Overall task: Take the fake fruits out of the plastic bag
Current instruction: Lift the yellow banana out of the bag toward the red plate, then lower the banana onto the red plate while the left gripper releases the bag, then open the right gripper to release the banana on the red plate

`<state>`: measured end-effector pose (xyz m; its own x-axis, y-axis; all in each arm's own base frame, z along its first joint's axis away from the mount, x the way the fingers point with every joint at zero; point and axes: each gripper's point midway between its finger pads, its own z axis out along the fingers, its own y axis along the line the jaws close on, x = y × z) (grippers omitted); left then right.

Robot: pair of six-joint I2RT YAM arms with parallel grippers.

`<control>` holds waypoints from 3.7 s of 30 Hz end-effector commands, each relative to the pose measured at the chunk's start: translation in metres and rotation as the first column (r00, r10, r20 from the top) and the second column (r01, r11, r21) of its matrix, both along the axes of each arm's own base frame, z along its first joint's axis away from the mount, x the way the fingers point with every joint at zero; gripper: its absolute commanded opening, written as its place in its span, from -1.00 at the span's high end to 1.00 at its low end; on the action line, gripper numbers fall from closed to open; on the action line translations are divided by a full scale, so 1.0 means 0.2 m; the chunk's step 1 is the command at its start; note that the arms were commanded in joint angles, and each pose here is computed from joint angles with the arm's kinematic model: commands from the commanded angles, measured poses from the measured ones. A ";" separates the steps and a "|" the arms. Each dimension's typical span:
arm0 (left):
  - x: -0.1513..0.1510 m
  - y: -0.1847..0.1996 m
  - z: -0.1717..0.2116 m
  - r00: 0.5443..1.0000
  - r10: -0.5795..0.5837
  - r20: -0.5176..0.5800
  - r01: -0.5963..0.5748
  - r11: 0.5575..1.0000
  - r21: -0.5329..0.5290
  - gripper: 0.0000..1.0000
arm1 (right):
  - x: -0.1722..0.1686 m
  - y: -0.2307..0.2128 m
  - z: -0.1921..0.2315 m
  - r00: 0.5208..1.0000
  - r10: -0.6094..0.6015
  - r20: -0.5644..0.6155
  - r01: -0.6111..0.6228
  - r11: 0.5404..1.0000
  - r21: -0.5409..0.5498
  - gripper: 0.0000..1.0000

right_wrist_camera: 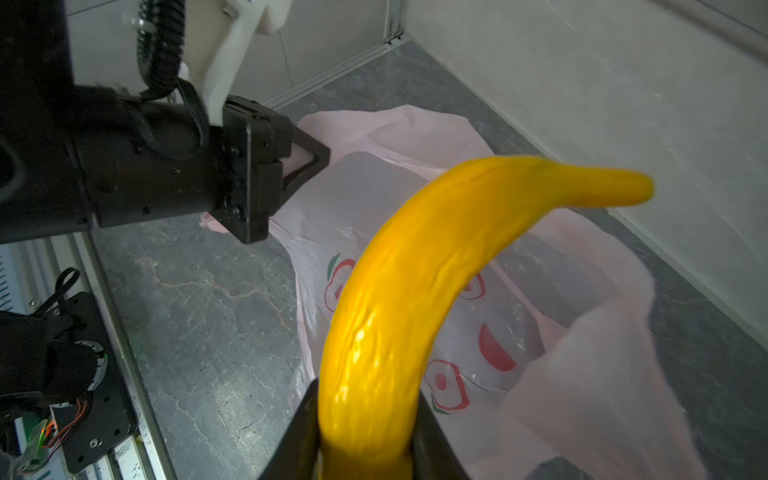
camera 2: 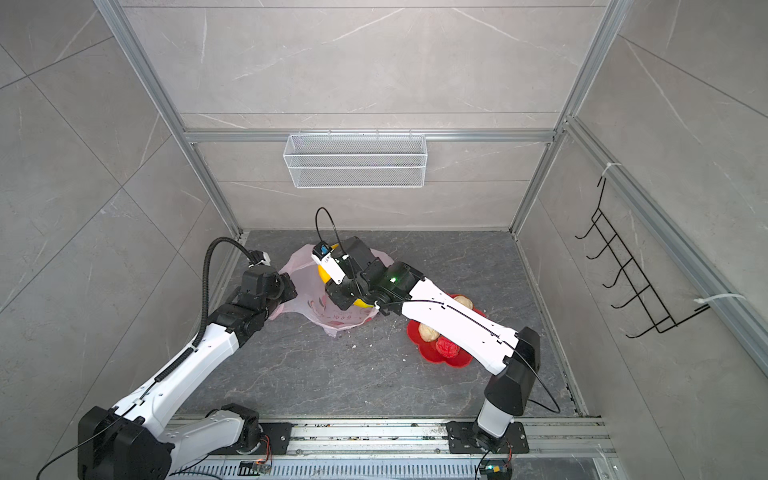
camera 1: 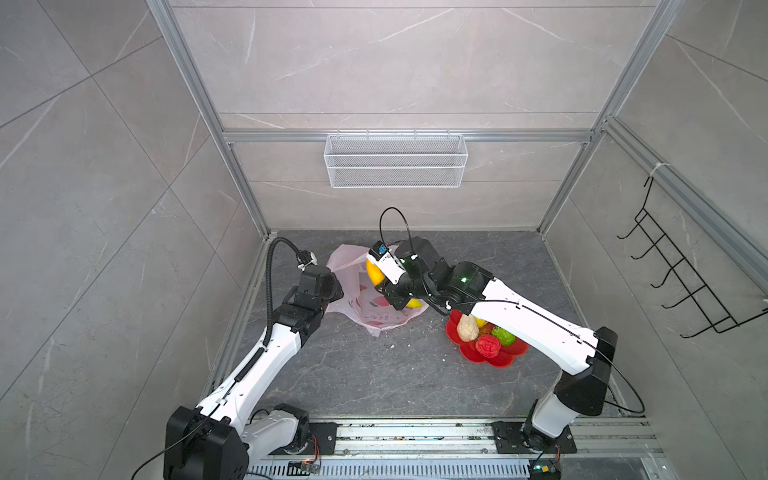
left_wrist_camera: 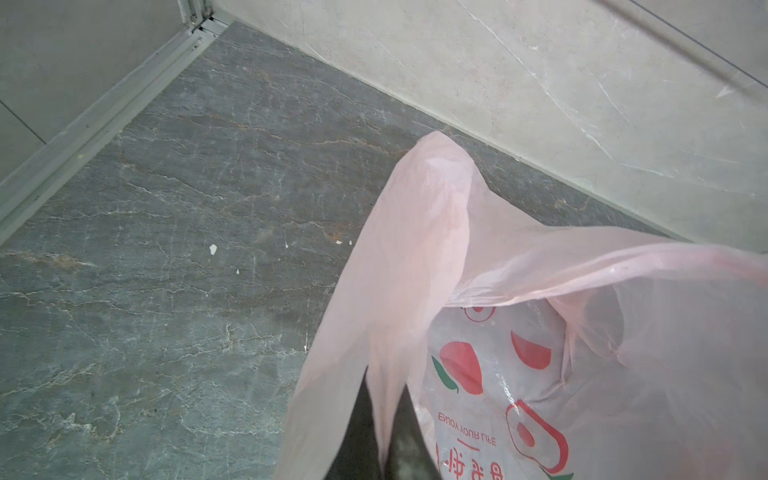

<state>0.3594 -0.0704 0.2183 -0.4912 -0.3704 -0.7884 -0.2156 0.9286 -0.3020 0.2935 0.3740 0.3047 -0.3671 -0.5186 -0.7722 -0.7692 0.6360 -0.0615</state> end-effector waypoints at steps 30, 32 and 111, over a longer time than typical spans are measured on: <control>0.13 -0.28 -0.28 0.989 -0.106 -0.106 0.088 0.982 -0.164 1.00 | 0.08 -1.22 -0.43 0.627 -0.765 -0.146 0.758 0.643 -0.113 0.63; 0.15 -0.34 -0.29 0.985 -0.135 -0.111 0.116 0.979 -0.165 1.00 | 0.06 -1.23 -0.49 0.608 -0.777 -0.165 0.769 0.628 -0.123 0.63; -0.39 -0.35 0.32 0.930 -0.359 0.080 0.355 0.933 0.053 -0.54 | 0.02 -1.36 -1.03 0.463 -0.851 -0.248 0.798 0.522 -0.300 -0.11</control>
<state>0.2783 -0.1444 0.2739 -0.5450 -0.1439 -0.8260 0.1714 0.9452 -0.2778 0.3018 0.1046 0.0861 -0.8784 0.0931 -0.4688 0.1341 0.9895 -0.0547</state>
